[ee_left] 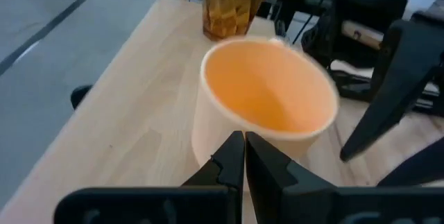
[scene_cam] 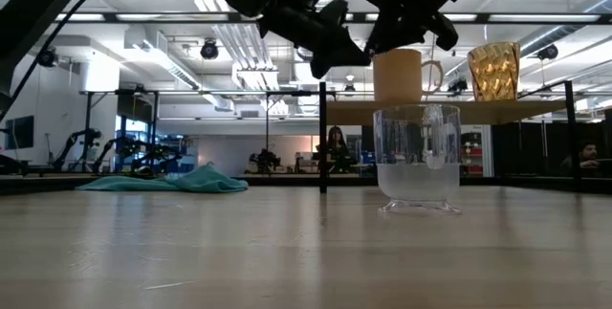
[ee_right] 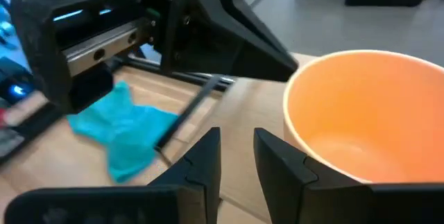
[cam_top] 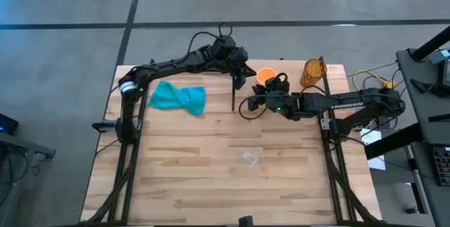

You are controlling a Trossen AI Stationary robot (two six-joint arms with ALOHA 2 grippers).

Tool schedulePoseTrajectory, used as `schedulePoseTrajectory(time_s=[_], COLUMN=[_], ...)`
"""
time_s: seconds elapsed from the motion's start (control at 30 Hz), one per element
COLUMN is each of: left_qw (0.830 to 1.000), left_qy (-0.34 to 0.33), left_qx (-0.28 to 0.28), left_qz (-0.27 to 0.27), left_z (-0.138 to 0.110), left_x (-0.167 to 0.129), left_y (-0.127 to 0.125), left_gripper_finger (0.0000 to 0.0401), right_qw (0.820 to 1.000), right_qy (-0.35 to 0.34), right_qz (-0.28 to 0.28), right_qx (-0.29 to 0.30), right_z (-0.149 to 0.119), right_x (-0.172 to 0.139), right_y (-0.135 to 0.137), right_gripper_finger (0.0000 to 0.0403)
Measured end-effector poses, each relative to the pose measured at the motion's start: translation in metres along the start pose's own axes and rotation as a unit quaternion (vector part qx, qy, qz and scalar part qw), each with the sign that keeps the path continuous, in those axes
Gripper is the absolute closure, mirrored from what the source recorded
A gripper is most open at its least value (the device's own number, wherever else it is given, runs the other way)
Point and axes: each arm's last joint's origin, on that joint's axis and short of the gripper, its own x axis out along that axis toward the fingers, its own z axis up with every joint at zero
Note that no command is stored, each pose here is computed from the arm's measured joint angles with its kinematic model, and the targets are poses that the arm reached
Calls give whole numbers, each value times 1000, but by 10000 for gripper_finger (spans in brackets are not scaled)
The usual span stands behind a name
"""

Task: Stack small to large cups/mugs on shelf
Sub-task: Put the yellow mug on the shelf

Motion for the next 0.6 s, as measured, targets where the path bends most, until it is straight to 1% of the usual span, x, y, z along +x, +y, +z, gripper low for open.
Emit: schedulePoseTrajectory(time_s=[0.17, 0.27, 0.43, 0.5, 0.6], left_qw=[1000, 1000, 999, 999, 999], left_qy=[6, -8, -32, -33, -38], left_qx=[-3, 3, 13, 4, 5], left_qz=[-3, -3, -2, -2, -1], left_z=[-5, -2, 3, 3, 4], left_x=[9, 9, 9, 9, 9], left_y=[2, 3, 3, 3, 4], left_gripper_finger=[401, 401, 401, 401, 401], right_qw=[999, 998, 996, 996, 995], right_qy=[28, 41, 36, 30, 20], right_qz=[-26, -40, -68, -76, -86], right_qx=[-31, -38, -43, -45, -50], right_z=[-6, -10, -11, -11, -10], right_x=[0, 0, -2, -2, -2], right_y=[-7, -10, -15, -15, -16], right_gripper_finger=[321, 321, 321, 321, 321])
